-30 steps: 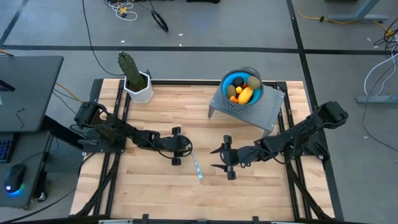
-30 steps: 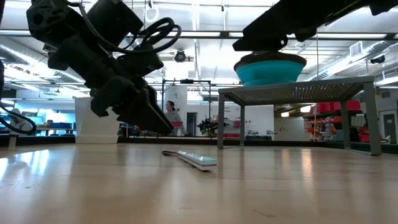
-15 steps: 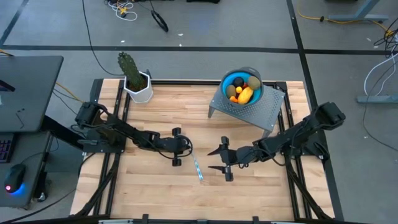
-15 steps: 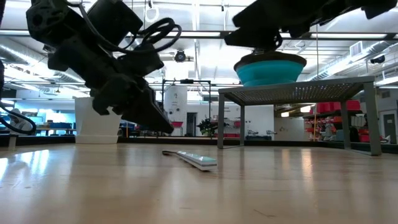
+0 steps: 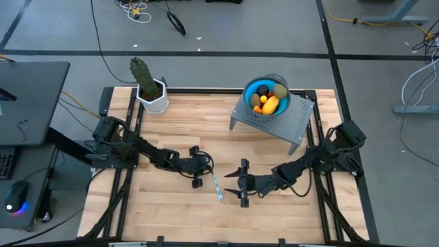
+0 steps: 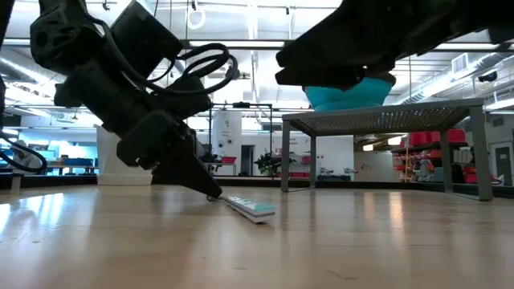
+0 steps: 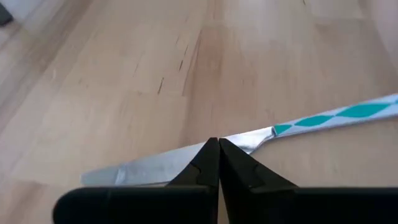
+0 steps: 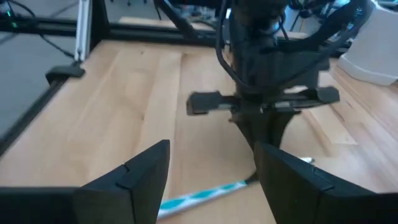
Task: Pick & Place Fruit
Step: Put the green table knife on the shelf
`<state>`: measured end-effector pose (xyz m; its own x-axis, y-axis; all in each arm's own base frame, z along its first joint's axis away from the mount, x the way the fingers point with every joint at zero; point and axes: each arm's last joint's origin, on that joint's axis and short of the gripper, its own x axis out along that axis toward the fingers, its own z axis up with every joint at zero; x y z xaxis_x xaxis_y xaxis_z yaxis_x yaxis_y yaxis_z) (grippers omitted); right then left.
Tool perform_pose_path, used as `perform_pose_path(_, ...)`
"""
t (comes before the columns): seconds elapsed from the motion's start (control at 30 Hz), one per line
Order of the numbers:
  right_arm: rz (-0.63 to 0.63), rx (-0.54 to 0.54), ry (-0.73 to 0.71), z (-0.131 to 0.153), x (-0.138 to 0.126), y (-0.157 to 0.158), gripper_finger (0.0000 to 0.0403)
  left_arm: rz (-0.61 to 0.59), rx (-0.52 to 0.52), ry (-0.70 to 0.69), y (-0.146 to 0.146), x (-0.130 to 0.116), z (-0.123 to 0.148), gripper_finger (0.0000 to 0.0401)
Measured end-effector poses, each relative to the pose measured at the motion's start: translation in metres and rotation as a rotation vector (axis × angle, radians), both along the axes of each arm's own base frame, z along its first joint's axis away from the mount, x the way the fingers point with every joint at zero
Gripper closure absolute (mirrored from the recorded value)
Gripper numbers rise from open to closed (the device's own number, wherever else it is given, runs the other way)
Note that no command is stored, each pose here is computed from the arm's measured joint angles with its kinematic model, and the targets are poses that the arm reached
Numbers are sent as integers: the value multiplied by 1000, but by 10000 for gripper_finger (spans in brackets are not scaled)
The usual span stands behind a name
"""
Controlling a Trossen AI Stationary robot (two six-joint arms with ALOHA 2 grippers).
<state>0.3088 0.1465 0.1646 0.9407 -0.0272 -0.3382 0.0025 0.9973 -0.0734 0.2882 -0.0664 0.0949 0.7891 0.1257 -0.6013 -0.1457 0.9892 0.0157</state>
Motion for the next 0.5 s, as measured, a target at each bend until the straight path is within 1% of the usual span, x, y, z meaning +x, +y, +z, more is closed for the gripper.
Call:
perform_pose_path(0.1, -20, 9, -6, -1, -2, 7, 162, 29, -61, -8, -4, -1, 0, 391)
perform_pose_path(0.23, -28, 54, -7, -2, -3, 12, 163, 93, -123, -24, -10, -3, 0, 396)
perform_pose_path(0.37, -24, 68, 6, -8, -3, 14, 163, 138, -180, -80, -13, -1, 3, 394)
perform_pose_path(0.5, -8, 63, 32, -12, -3, 15, 163, 168, -192, -112, -12, 2, 2, 389)
